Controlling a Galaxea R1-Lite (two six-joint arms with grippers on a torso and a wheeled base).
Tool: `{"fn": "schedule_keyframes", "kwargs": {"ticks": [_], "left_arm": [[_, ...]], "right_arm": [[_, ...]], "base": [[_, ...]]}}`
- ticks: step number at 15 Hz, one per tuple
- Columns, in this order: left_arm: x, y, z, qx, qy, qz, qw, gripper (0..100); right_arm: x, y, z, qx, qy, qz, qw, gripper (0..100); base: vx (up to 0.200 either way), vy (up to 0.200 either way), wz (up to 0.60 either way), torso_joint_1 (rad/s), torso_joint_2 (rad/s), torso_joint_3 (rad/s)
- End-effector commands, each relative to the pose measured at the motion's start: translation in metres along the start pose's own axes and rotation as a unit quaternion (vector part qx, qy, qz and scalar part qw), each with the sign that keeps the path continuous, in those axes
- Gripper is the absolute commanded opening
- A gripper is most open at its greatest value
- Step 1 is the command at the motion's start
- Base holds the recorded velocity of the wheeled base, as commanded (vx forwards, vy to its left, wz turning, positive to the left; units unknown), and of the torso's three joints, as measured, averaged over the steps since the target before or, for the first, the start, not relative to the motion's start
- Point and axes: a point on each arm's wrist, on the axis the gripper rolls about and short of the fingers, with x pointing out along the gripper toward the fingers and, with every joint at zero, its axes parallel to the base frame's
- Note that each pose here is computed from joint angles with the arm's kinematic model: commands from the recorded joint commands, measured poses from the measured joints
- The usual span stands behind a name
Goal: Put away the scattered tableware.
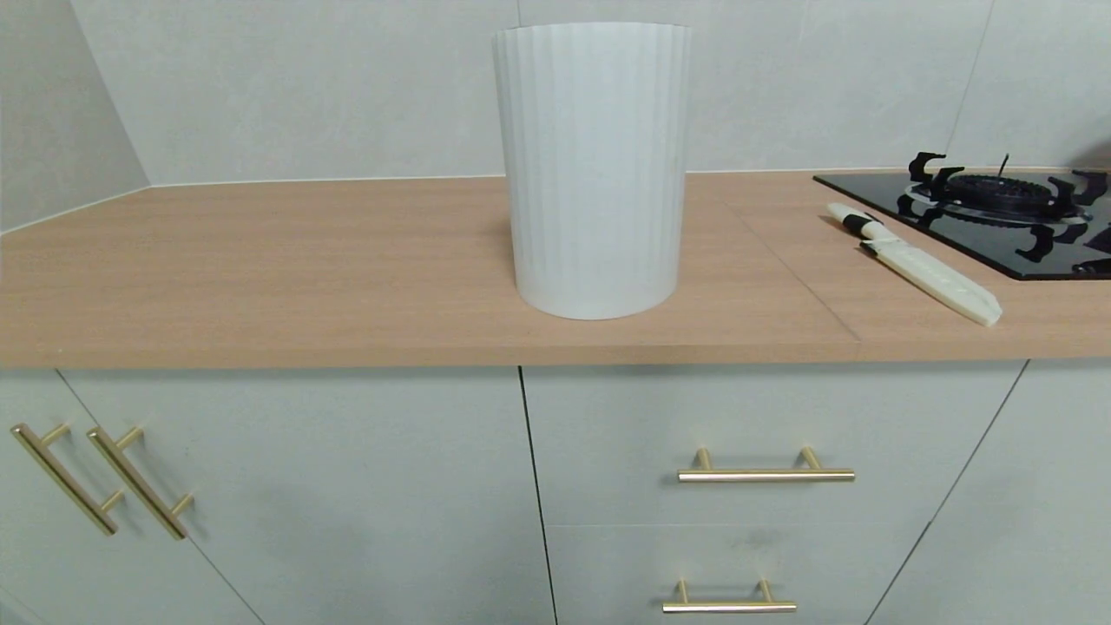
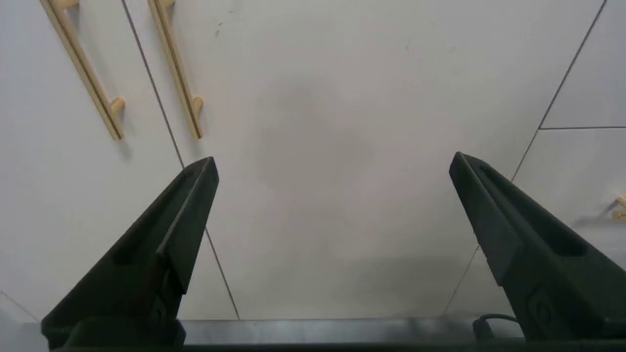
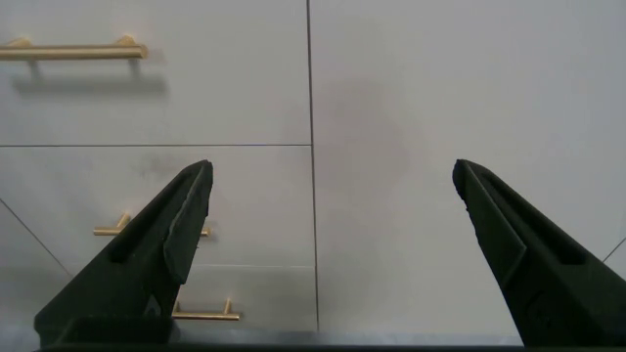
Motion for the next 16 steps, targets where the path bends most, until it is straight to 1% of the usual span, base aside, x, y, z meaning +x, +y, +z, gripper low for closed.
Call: {"fn": "schedule_keyframes", "kwargs": {"ticks": [1, 4, 9, 16], "left_arm": [[0.0, 0.0, 0.0, 0.0, 0.0, 0.0, 1.0, 100], [0.0, 0.0, 0.0, 0.0, 0.0, 0.0, 1.0, 100], [0.0, 0.0, 0.0, 0.0, 0.0, 0.0, 1.0, 100], [0.0, 0.0, 0.0, 0.0, 0.0, 0.0, 1.0, 100]], "right_arm": [[0.0001, 0.0, 0.0, 0.0, 0.001, 0.0, 1.0, 100], [0.0001, 0.0, 0.0, 0.0, 0.001, 0.0, 1.0, 100], [0.0001, 0.0, 0.0, 0.0, 0.001, 0.0, 1.0, 100], [0.0001, 0.0, 0.0, 0.0, 0.001, 0.0, 1.0, 100]], "base": [[0.0, 0.0, 0.0, 0.027, -0.22, -0.198], [0.0, 0.0, 0.0, 0.088, -0.21, -0.292], [0.0, 0.0, 0.0, 0.129, -0.53, -0.31], [0.0, 0.0, 0.0, 0.177, -0.48, -0.293]]}}
